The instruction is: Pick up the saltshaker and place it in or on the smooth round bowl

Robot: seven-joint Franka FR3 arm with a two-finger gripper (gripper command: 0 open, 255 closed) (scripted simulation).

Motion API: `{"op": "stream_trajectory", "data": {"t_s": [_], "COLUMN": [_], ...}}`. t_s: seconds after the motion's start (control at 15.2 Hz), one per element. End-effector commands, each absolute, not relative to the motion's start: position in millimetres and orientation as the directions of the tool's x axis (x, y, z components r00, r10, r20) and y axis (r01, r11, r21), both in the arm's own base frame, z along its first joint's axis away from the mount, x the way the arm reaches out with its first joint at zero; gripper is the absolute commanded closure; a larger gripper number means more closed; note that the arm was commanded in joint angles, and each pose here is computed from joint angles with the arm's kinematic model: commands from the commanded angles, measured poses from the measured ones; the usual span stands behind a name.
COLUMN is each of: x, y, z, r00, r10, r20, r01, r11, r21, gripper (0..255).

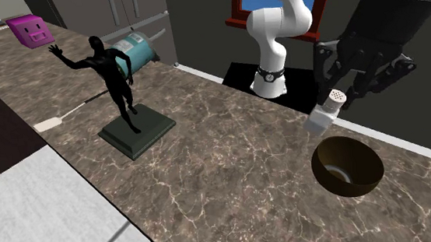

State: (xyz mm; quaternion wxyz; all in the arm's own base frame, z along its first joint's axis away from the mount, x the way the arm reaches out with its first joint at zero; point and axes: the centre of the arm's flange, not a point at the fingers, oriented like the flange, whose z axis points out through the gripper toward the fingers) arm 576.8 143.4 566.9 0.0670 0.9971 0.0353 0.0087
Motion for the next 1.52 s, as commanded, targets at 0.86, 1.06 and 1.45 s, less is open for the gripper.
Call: {"op": "stream_trajectory", "data": {"t_s": [0.86,1.06,1.45], "x": [543,543,543], "y": [239,239,239], "z": [541,525,494], "r00": [0.997,0.997,0.997], "r10": [0.07,0.07,0.07], "r20": [0.013,0.013,0.013], "r01": [0.068,0.068,0.068], "r11": [-0.989,-0.989,-0.989], "r21": [0.134,0.134,0.134], "gripper": [255,255,255]}}
